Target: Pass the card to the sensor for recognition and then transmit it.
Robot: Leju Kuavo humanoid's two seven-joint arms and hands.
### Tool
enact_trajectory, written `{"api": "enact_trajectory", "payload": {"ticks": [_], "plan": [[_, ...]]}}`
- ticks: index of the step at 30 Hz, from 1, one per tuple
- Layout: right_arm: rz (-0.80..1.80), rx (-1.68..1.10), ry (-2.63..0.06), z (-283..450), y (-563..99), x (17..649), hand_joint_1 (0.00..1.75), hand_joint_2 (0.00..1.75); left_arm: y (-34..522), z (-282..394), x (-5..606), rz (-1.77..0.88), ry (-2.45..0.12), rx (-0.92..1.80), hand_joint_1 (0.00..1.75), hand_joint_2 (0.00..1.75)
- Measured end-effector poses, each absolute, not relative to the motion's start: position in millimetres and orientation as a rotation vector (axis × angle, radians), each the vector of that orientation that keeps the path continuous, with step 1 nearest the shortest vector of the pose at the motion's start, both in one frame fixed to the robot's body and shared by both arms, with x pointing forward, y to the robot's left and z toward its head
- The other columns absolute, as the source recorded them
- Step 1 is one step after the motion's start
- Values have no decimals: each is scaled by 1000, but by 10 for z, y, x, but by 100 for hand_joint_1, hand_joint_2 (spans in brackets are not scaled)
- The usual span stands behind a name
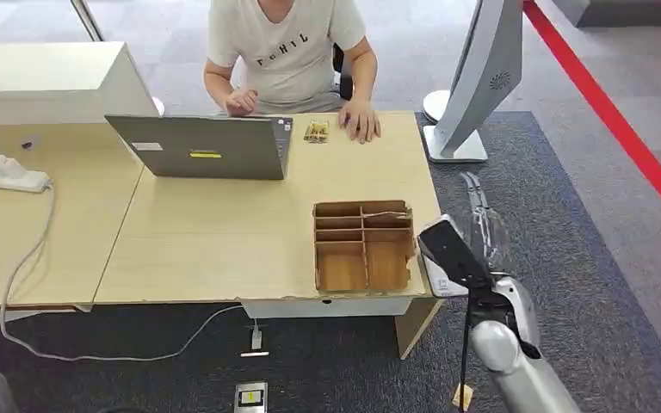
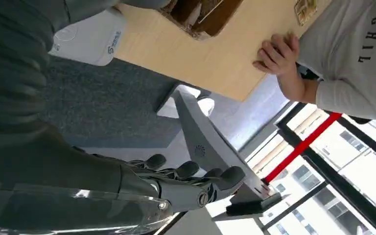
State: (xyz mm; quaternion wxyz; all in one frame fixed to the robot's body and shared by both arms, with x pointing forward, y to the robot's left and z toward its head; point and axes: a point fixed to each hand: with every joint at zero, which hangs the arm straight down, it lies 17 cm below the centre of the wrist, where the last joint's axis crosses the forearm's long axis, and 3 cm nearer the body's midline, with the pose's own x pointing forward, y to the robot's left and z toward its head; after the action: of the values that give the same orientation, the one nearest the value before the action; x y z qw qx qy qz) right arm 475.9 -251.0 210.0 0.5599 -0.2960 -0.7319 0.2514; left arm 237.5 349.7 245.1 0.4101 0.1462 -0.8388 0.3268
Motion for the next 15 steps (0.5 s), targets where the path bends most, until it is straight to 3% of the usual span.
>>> {"api": "enact_trajectory", "payload": {"ticks": [15], "plan": [[792, -757, -1865, 2266, -1695, 4774, 0, 175, 3634, 2447, 2320, 835, -2105, 464, 0, 175]]}}
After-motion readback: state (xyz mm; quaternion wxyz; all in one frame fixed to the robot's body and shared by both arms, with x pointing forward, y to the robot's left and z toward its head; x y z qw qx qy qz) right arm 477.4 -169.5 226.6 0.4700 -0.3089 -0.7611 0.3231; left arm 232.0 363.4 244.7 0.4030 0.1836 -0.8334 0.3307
